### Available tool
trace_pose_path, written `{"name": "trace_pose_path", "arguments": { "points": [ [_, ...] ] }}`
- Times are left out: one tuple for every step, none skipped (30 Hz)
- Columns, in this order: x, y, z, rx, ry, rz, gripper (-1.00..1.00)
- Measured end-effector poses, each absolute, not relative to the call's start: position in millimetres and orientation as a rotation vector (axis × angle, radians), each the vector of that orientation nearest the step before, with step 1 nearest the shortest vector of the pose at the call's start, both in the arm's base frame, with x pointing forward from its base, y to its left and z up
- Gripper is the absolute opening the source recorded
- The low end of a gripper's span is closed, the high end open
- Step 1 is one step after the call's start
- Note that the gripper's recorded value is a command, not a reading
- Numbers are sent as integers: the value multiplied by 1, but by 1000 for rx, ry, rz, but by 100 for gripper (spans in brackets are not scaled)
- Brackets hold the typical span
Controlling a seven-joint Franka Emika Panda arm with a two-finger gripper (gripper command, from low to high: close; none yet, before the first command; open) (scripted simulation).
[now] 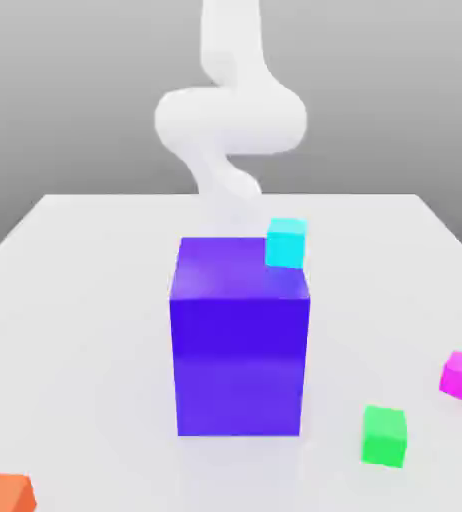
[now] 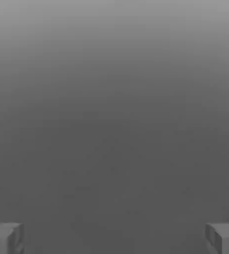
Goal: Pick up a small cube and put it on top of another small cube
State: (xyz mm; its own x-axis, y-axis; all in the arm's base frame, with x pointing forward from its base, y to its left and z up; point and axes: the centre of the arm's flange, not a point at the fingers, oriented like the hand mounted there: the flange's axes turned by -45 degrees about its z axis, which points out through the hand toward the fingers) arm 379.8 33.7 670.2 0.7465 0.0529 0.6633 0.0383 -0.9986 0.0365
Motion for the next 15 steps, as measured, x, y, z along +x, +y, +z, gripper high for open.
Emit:
{"name": "trace_pose_path", "arguments": {
  "points": [
    [392,49,652,2923,120,1059,0],
    [403,63,633,2928,163,1012,0],
    [412,77,615,2931,207,967,0],
    [420,92,596,2935,251,923,0],
    [426,106,577,2937,295,879,0],
    [432,120,558,2938,341,837,0],
    [436,135,538,2939,387,794,0],
    [438,149,518,2939,434,752,0],
    [440,163,498,2939,482,710,0],
    [440,177,478,2937,530,668,0],
    [439,191,458,2936,579,627,0],
    [436,204,438,2933,628,586,0],
    [432,217,418,2930,678,545,0],
    [427,230,398,2927,728,504,0],
    [421,243,379,2923,778,463,0]
  ]
}}
